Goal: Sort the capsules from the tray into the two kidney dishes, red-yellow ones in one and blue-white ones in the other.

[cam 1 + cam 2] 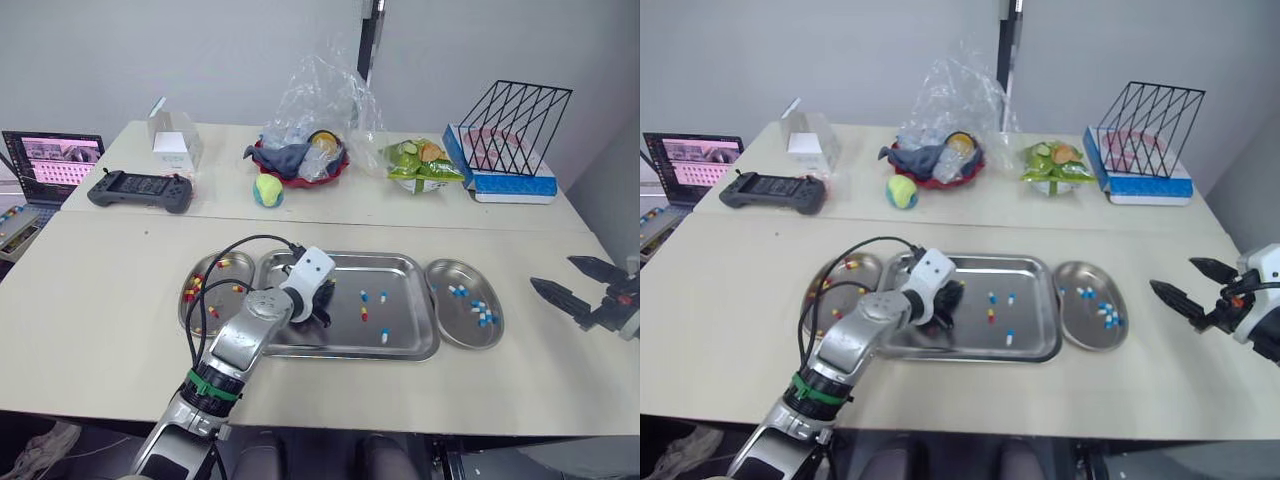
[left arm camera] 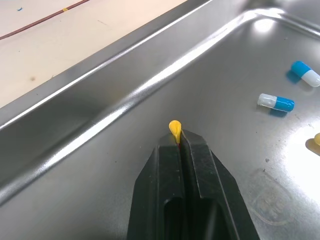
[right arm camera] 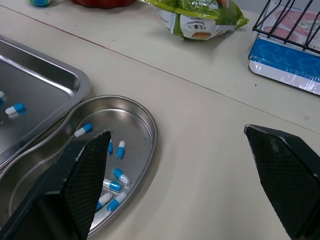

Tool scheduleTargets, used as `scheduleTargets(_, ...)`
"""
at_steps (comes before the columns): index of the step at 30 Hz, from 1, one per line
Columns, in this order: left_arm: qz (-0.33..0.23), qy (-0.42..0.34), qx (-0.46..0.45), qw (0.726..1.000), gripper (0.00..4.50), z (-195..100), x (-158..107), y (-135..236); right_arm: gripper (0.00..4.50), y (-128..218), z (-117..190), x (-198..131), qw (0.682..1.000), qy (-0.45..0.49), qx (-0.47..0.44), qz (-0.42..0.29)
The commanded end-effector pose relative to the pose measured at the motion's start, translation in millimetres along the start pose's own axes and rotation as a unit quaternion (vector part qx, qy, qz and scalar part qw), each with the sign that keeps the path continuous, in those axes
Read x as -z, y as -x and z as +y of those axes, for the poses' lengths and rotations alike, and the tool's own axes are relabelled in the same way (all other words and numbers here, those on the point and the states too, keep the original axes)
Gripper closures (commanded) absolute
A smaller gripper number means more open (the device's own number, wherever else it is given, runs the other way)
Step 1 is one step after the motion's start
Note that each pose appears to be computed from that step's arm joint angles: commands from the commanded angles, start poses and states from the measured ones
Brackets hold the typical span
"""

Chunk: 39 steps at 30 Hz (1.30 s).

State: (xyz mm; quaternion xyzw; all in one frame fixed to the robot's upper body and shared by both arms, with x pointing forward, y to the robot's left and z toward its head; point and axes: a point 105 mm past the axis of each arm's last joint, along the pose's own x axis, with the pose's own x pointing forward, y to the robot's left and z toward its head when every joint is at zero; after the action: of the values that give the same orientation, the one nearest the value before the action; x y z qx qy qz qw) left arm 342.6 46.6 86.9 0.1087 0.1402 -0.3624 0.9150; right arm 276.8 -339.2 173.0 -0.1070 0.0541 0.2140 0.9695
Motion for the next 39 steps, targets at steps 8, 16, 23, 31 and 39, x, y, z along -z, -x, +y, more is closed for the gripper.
scheduleTargets(8,-0.192,0.033,0.041,0.980,4.49,23.0,-70.0,65.5,0.00,-14.1,1.0,-14.0,1.000,0.012,-0.017,-0.021)
scheduleTargets(16,-0.115,0.038,-0.050,0.991,4.49,94.1,-29.4,122.0,0.00,-20.1,2.7,-14.5,0.999,0.013,-0.027,-0.022)
scheduleTargets(23,-0.046,0.034,-0.063,0.996,4.49,98.7,11.4,126.6,0.00,-23.3,4.0,-13.9,0.999,0.012,-0.033,-0.022)
scheduleTargets(31,-0.010,0.014,-0.100,0.995,2.96,115.0,22.6,129.0,0.00,-24.2,4.8,-13.9,0.999,0.012,-0.035,-0.021)
scheduleTargets(39,-0.037,0.010,-0.103,0.994,0.30,138.4,6.9,153.6,0.00,-25.9,5.0,-13.8,0.999,0.012,-0.037,-0.020)
